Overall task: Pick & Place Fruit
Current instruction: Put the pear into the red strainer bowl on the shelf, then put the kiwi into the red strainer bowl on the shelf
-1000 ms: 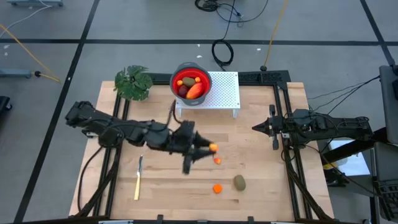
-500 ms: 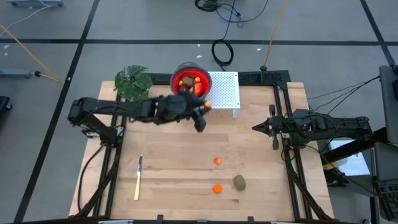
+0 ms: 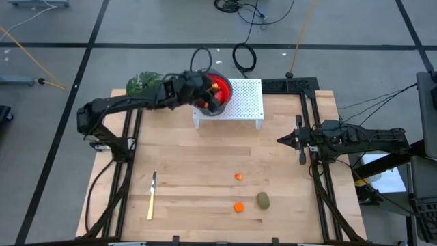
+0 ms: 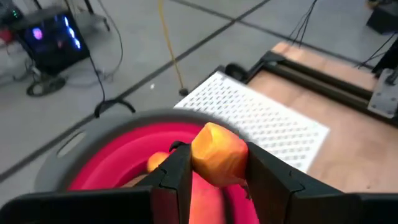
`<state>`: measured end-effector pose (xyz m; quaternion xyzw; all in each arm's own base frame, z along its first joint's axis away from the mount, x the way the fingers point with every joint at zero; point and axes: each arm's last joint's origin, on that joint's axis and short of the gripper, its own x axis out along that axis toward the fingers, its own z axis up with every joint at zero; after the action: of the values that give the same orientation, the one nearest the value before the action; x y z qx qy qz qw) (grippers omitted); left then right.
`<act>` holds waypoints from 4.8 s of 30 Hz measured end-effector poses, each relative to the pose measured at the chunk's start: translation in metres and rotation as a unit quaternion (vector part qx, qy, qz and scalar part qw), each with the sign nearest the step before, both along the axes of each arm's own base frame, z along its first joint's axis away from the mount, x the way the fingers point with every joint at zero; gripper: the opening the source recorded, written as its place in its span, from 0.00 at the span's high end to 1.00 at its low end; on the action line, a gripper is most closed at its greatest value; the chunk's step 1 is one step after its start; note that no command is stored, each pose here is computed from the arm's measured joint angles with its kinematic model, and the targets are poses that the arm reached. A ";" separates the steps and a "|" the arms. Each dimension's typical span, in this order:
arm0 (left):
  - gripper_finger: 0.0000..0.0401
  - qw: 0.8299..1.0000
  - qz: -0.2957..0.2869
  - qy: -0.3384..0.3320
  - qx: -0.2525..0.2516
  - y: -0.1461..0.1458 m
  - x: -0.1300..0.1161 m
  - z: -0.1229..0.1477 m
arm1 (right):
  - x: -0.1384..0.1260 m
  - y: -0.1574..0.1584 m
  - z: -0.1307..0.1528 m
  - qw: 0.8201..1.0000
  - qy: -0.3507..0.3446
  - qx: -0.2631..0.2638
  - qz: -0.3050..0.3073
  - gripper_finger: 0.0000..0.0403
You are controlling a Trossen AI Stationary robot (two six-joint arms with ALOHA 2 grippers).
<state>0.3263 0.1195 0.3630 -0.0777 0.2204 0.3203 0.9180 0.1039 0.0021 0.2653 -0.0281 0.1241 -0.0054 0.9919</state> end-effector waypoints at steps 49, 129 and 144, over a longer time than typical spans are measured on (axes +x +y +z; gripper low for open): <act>0.70 0.987 0.027 0.088 -0.135 0.057 -0.013 -0.047 | 0.000 0.000 0.000 1.000 0.000 0.000 0.000 0.99; 0.36 0.970 -0.186 0.068 -0.144 -0.110 -0.009 0.020 | 0.001 0.000 0.000 1.000 0.001 -0.003 0.001 0.99; 0.36 0.972 -0.195 0.077 -0.108 -0.121 -0.015 0.023 | 0.001 0.000 -0.001 0.999 0.003 0.040 -0.009 0.99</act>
<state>0.3112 -0.0013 0.3860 -0.1071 0.3349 0.1142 0.9292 0.1052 0.0022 0.2648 0.0125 0.1272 -0.0090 0.9918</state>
